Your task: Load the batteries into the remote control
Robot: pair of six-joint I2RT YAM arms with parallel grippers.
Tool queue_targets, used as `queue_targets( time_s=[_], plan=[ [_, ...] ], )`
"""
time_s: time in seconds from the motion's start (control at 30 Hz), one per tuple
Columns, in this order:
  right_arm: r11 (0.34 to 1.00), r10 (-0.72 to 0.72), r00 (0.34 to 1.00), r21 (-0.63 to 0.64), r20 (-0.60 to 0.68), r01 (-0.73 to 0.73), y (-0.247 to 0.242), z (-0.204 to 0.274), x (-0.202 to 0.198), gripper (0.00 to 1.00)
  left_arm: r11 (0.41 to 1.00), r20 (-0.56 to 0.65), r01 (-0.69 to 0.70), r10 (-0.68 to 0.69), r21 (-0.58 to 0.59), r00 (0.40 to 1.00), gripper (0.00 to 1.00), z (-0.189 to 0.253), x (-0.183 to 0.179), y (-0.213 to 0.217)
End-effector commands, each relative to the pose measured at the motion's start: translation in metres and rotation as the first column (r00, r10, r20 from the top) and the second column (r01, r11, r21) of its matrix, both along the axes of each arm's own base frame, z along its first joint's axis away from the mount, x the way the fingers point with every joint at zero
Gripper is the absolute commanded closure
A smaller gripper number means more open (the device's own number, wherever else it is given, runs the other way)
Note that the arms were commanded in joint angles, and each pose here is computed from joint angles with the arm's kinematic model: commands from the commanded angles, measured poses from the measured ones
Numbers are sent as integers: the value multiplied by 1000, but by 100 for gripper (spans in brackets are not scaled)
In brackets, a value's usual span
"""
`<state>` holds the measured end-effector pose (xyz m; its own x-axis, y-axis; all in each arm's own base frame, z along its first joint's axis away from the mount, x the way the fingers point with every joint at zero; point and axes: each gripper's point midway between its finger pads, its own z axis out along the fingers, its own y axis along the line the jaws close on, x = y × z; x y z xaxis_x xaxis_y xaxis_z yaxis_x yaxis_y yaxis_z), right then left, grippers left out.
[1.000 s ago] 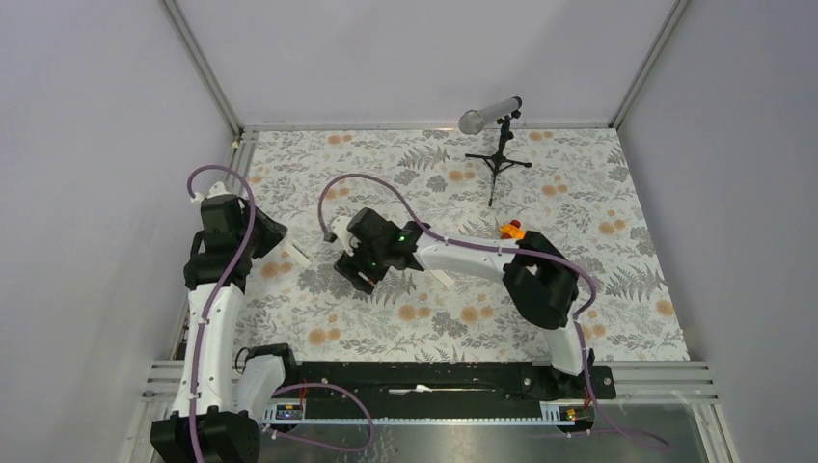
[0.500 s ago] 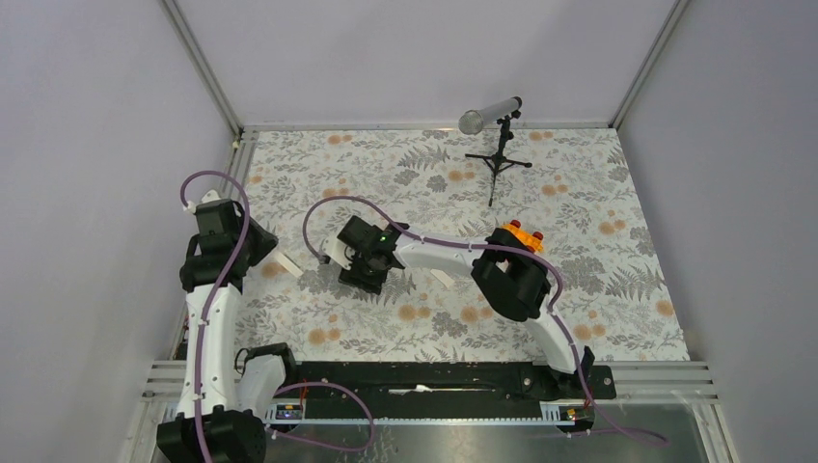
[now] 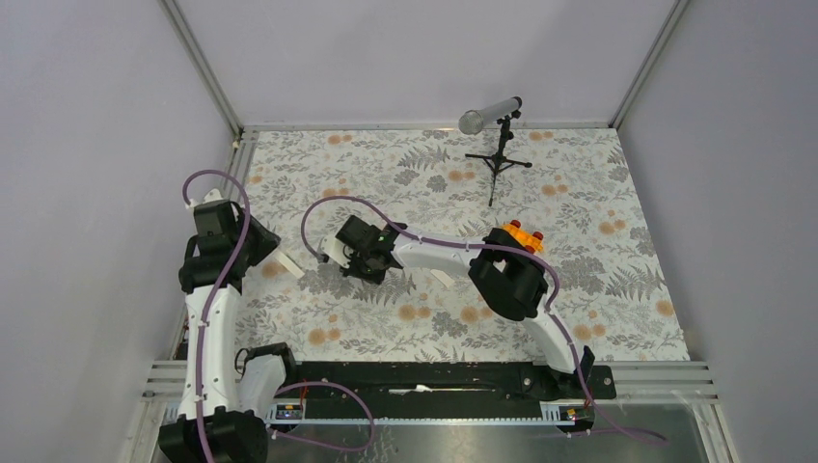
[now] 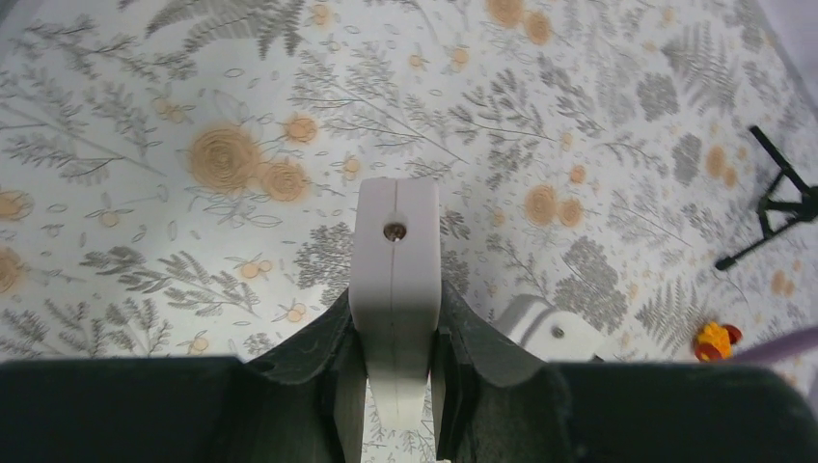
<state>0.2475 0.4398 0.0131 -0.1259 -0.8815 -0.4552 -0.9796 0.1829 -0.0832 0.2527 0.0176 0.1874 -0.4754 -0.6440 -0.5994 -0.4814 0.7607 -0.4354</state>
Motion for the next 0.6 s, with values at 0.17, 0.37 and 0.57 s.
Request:
queue_targets(
  time_s=[0.17, 0.37, 0.57],
  plan=[
    [957, -289, 952, -15, -105, 289, -47, 14, -4, 88, 884, 381, 467, -443, 32, 812, 100, 74, 13, -73],
    [872, -488, 856, -71, -171, 484, -95, 3, -22, 87, 693, 529, 714, -644, 97, 553, 100, 103, -12, -123],
    [848, -530, 829, -98, -178, 521, -106, -7, -30, 87, 438, 669, 893, -694, 100, 265, 100, 138, -45, -162]
  ],
)
